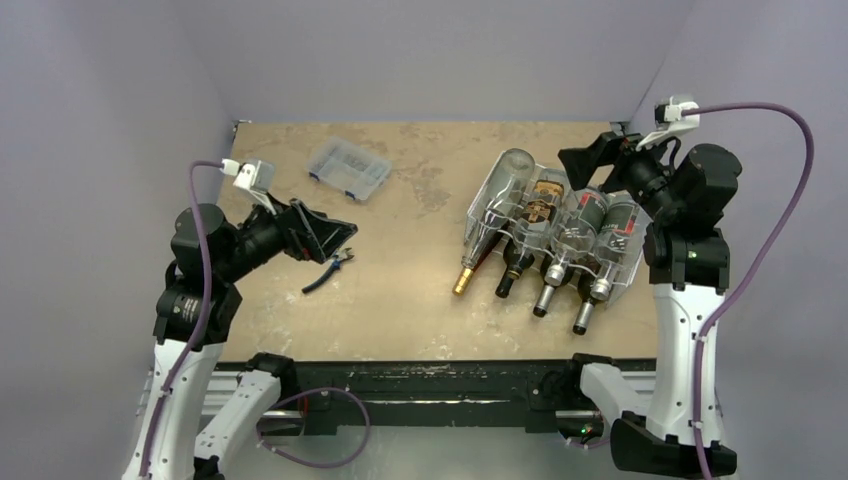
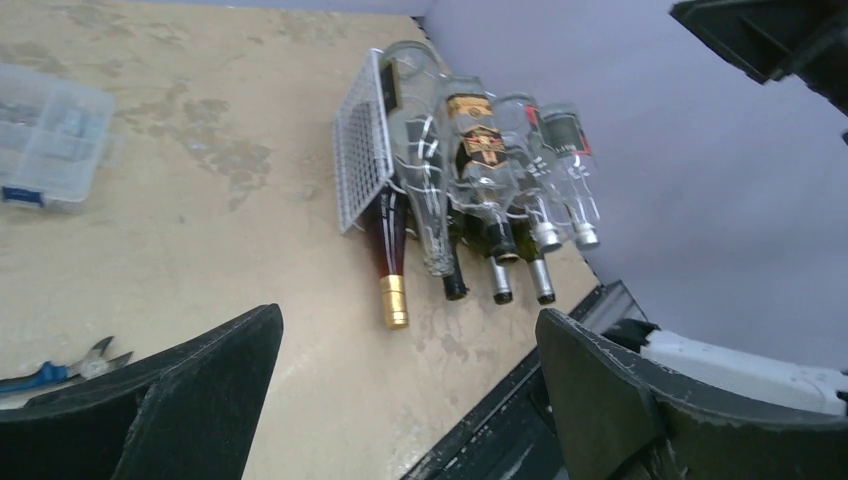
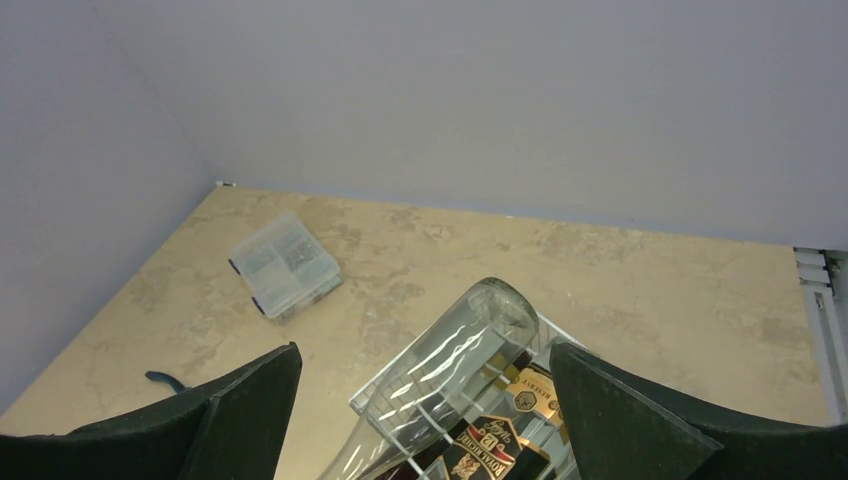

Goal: Take the wine bottle off the wine rack
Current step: Pick up the wine bottle from the wine rack.

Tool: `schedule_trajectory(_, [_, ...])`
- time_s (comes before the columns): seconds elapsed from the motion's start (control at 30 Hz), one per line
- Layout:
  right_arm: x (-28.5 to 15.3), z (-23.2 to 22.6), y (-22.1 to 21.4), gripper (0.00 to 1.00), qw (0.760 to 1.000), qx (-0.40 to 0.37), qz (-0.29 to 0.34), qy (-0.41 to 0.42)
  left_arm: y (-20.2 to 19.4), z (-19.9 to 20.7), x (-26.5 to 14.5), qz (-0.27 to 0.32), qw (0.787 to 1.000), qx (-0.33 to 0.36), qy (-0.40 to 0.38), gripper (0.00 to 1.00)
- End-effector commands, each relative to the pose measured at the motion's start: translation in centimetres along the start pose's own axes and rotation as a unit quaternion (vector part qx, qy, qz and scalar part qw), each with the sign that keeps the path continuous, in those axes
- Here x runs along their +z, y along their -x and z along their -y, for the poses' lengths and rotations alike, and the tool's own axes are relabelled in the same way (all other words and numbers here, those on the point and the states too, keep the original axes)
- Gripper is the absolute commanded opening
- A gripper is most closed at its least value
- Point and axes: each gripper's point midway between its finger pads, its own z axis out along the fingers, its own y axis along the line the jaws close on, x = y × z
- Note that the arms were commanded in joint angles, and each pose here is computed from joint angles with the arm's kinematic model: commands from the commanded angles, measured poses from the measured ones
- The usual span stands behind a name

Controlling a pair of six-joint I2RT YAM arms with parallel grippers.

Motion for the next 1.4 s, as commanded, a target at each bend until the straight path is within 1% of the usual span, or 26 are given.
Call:
schedule_trajectory(0.0, [-0.8, -0.6, -0.3, 0.99, 1.0, 0.017, 0.002, 0.01, -0.8, 2.7, 0.7, -0.017, 0.999, -0.001, -0.05, 0.98])
schedule_trajectory(0.1, [-0.8, -1.0, -1.1, 0.99, 1.0, 0.003, -0.006, 0.026, -1.8, 3.0, 1.4, -0.035, 0.998, -0.007, -0.051, 0.98])
schedule_trajectory(0.2, [-0.9, -1.7, -2.1, 0.99, 0.998, -0.026, -0.018, 0.061, -2.3, 3.3, 2.0, -0.045, 0.997, -0.01, -0.056, 0.98])
schedule_trajectory(0.27, [-1.2, -3.1, -3.2, 0.99, 0.991, -0.058, -0.034, 0.115, -2.6, 3.5, 2.6, -0.048, 0.997, -0.012, -0.058, 0.98])
schedule_trajectory(0.33, [-1.6, -4.3, -4.1, 0.99, 0.98, -0.1, -0.04, 0.167, -3.0, 3.7, 3.5, -0.058, 0.996, -0.013, -0.059, 1.0])
schedule_trajectory(0.43, [-2.1, -4.9, -5.6, 0.99, 0.968, -0.137, -0.056, 0.204, -4.3, 4.0, 5.1, -0.08, 0.995, -0.007, -0.052, 1.0])
schedule_trajectory(0.53, [-2.2, -4.7, -7.2, 0.99, 0.962, -0.149, -0.075, 0.217, -5.9, 4.4, 6.9, -0.105, 0.994, 0.003, -0.043, 1.0])
schedule_trajectory(0.6, [-2.3, -4.9, -8.5, 0.99, 0.954, -0.162, -0.086, 0.239, -6.8, 4.5, 8.2, -0.115, 0.993, 0.008, -0.034, 1.0])
schedule_trajectory(0.7, [-2.3, -4.9, -10.0, 0.99, 0.948, -0.164, -0.096, 0.257, -7.7, 4.8, 10.2, -0.124, 0.992, 0.016, -0.026, 1.0])
schedule_trajectory(0.83, [-1.8, -4.3, -11.6, 0.99, 0.946, -0.161, -0.109, 0.261, -9.0, 5.5, 12.8, -0.136, 0.99, 0.03, -0.029, 1.0])
schedule_trajectory(0.97, [-1.6, -4.0, -12.2, 0.99, 0.945, -0.149, -0.111, 0.269, -10.5, 6.3, 15.4, -0.154, 0.987, 0.037, -0.038, 1.0])
schedule_trajectory(1.17, [-1.7, -3.6, -12.6, 0.99, 0.946, -0.144, -0.111, 0.267, -12.6, 7.1, 18.3, -0.182, 0.981, 0.045, -0.044, 1.0])
schedule_trajectory(1.37, [-1.8, -3.9, -12.8, 0.99, 0.944, -0.141, -0.108, 0.277, -14.6, 6.5, 21.4, -0.172, 0.983, 0.052, -0.031, 0.98])
